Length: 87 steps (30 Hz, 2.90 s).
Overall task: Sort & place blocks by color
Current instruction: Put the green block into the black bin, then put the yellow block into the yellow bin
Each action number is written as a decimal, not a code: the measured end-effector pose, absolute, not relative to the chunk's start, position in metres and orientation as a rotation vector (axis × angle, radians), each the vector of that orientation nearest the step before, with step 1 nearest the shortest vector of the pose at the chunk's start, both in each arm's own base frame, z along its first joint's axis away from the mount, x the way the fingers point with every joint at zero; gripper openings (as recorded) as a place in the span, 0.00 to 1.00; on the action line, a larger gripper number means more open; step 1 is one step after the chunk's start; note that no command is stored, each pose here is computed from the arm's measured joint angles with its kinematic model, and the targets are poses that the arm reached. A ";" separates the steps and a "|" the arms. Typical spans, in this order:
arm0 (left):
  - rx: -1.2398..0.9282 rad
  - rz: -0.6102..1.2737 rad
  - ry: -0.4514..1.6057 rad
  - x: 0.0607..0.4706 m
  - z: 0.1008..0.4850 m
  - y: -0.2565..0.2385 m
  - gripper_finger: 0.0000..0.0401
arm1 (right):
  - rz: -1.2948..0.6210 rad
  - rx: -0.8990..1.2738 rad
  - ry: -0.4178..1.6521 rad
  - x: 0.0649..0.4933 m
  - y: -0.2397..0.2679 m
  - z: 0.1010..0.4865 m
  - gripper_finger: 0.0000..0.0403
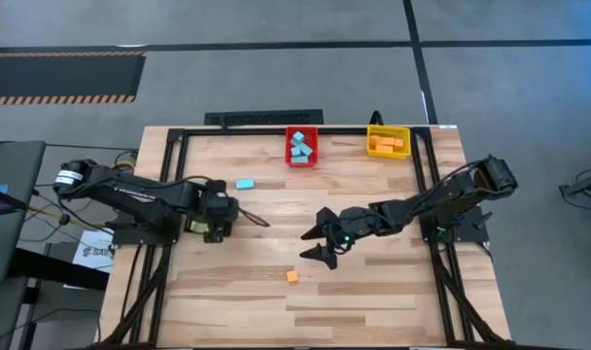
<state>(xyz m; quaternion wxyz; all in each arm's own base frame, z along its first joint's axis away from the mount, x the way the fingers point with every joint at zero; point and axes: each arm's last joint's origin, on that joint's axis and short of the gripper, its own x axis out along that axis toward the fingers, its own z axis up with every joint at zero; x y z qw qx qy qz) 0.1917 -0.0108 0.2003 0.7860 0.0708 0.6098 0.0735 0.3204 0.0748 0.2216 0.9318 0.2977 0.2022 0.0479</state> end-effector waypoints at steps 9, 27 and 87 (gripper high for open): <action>0.197 0.047 1.423 0.206 0.179 0.007 0.25 | 0.147 0.630 0.427 0.316 0.093 0.222 0.84; 0.183 0.035 1.512 0.216 0.158 0.007 0.68 | 0.145 0.660 0.440 0.314 0.098 0.222 0.84; -0.328 0.181 0.402 0.195 0.209 -0.097 0.91 | 0.126 0.170 0.677 0.384 0.145 0.103 0.29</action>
